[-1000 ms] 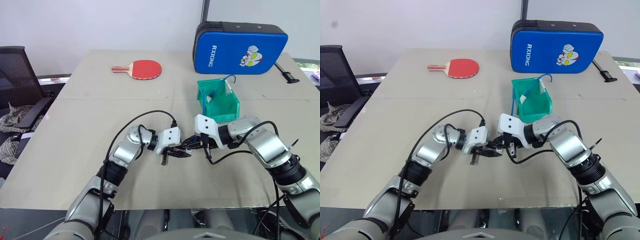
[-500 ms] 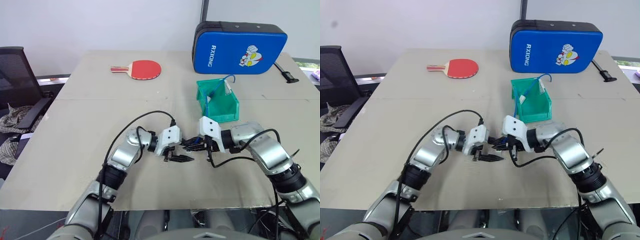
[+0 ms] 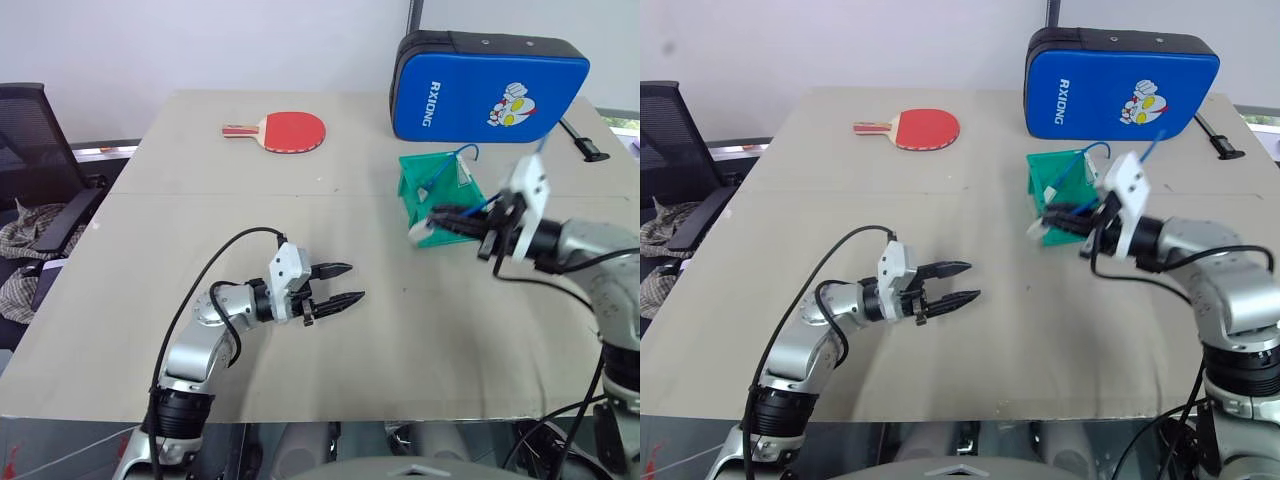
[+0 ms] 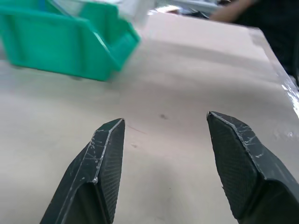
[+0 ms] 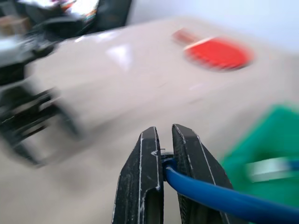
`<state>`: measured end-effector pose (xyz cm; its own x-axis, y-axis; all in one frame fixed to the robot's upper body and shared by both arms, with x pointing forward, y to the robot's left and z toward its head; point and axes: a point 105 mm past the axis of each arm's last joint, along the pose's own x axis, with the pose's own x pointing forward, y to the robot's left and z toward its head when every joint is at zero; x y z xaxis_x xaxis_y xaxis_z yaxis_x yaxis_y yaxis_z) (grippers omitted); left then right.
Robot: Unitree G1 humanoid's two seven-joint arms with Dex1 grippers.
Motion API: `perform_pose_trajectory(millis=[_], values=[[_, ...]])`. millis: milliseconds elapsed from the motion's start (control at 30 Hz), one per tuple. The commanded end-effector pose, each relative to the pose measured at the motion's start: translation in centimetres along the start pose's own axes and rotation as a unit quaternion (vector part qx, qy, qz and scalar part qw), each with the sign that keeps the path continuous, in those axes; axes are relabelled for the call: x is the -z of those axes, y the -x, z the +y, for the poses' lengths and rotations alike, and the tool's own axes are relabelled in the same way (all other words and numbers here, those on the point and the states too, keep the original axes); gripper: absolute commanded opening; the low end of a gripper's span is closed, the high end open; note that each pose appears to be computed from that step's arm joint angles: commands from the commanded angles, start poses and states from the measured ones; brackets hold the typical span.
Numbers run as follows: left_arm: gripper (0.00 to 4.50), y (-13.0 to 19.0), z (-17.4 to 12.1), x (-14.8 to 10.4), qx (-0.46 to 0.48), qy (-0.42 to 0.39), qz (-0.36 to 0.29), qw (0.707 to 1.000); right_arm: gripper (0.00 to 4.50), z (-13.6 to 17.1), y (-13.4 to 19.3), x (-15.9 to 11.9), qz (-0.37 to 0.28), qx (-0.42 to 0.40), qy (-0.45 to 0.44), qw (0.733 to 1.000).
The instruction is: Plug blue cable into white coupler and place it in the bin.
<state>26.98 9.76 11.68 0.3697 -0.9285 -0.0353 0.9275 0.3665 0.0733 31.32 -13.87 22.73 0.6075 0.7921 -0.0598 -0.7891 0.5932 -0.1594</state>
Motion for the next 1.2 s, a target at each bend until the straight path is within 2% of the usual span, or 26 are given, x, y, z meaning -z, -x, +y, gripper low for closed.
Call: perform_pose_trajectory(millis=[33, 133, 267, 300, 367, 400, 433, 567, 600, 633, 933, 1200], values=[[2.81, 0.1, -0.1, -2.5, -0.025, -0.017, -0.057, 0.998, 0.00, -5.0, 0.7, -2.0, -0.022, 0.111, 0.012, 0.993], [2.81, 0.1, -0.2, -3.1, -0.036, -0.010, -0.072, 0.997, 0.00, -7.7, 0.2, -2.1, -0.018, 0.154, -0.001, 0.988], [2.81, 0.5, -0.4, -3.9, -0.040, 0.005, -0.094, 0.995, 0.00, -8.6, -1.6, -0.8, 0.002, 0.124, -0.031, 0.992], [2.87, 0.7, -0.4, -4.0, -0.043, 0.006, -0.096, 0.994, 0.57, -8.7, -2.1, 0.0, 0.018, 0.110, -0.024, 0.994], [2.87, 1.0, -0.5, -4.0, -0.048, 0.005, -0.095, 0.994, 0.86, -9.5, -3.0, 1.5, 0.042, 0.100, -0.043, 0.993], [2.87, 1.2, -0.5, -4.0, -0.051, 0.005, -0.094, 0.994, 1.44, -9.9, -3.2, 2.0, 0.055, 0.099, -0.043, 0.993], [2.87, 1.2, -0.4, -4.1, -0.054, 0.004, -0.094, 0.994, 1.77, -10.1, -3.3, 2.3, 0.061, 0.096, -0.046, 0.992], [2.87, 1.5, -0.2, -4.2, -0.068, -0.003, -0.099, 0.993, 3.82, -11.1, -2.9, 2.3, 0.068, 0.095, -0.044, 0.992], [2.87, 1.5, -0.2, -4.3, -0.071, -0.004, -0.102, 0.992, 4.27, -11.4, -2.6, 2.1, 0.069, 0.098, -0.040, 0.992], [2.87, 1.5, -0.2, -4.4, -0.074, -0.005, -0.104, 0.992, 4.45, -11.7, -2.3, 2.0, 0.071, 0.103, -0.034, 0.992], [2.87, 1.8, -0.1, -4.5, -0.087, -0.013, -0.116, 0.989, 4.45, -12.5, 3.5, 2.1, 0.078, 0.140, 0.003, 0.987], [2.87, 2.8, 0.3, -2.7, -0.093, -0.010, -0.069, 0.993, 4.45, -9.7, 9.5, 2.6, 0.075, 0.159, 0.045, 0.983]])
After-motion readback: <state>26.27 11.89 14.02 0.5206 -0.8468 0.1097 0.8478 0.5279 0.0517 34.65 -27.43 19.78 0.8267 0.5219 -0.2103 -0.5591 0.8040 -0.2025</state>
